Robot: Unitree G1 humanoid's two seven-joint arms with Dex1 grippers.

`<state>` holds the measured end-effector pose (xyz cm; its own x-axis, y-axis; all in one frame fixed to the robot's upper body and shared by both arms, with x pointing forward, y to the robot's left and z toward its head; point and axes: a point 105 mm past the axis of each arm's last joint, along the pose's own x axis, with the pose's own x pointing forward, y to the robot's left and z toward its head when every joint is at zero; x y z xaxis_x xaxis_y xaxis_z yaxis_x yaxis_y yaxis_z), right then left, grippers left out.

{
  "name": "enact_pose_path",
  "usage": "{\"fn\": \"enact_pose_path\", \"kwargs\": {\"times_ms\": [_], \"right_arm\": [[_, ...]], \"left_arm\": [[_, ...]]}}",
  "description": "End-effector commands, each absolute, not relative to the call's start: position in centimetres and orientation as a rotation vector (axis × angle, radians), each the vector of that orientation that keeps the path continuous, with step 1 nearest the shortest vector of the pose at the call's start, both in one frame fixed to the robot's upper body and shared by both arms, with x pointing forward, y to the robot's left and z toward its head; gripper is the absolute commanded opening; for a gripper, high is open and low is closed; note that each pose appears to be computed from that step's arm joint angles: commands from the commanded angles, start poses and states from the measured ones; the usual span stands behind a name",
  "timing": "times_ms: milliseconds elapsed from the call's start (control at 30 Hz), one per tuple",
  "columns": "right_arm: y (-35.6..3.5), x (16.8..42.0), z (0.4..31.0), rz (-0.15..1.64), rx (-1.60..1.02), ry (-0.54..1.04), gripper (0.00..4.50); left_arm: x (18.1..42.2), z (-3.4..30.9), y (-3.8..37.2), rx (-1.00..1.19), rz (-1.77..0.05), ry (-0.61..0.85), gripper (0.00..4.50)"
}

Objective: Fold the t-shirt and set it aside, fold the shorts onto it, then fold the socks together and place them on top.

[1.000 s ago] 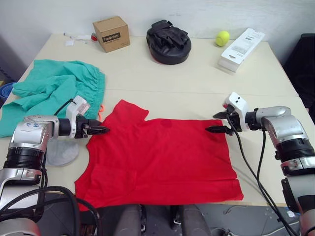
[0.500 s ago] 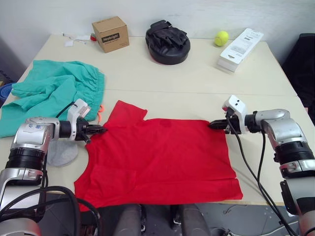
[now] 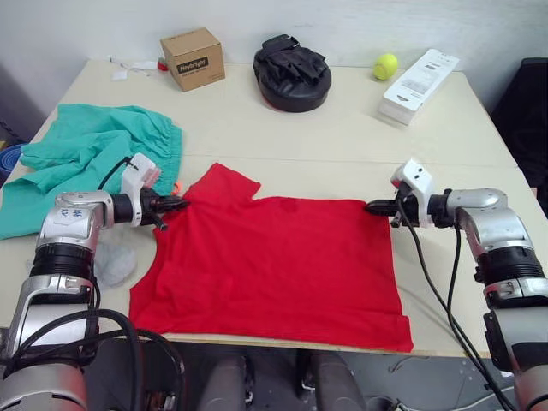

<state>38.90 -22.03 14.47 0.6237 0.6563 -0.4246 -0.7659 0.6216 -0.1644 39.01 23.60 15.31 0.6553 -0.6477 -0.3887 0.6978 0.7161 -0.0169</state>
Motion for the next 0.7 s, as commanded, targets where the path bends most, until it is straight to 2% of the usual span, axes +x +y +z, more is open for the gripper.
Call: {"fn": "enact_pose_path", "kwargs": {"times_ms": [33,167,367,433,700], "right_arm": [[-22.3,39.8,17.2,0.783,-0.357,0.202,0.03],[-22.3,39.0,17.6,0.794,-0.395,0.127,0.03],[-21.0,35.6,16.3,0.905,-0.602,0.003,0.03],[-20.7,33.9,16.0,0.943,-0.746,-0.097,0.03],[-21.9,31.2,14.3,0.969,-1.03,-0.227,0.03]], "left_arm": [[39.5,18.0,23.4,0.167,-0.773,0.276,0.0],[39.1,18.4,23.9,0.204,-0.769,0.217,0.0],[36.4,16.5,23.8,0.427,-0.834,0.197,0.0],[35.3,15.8,23.5,0.522,-0.854,0.177,0.0],[33.7,14.9,24.4,0.736,-0.775,0.083,0.0]]}}
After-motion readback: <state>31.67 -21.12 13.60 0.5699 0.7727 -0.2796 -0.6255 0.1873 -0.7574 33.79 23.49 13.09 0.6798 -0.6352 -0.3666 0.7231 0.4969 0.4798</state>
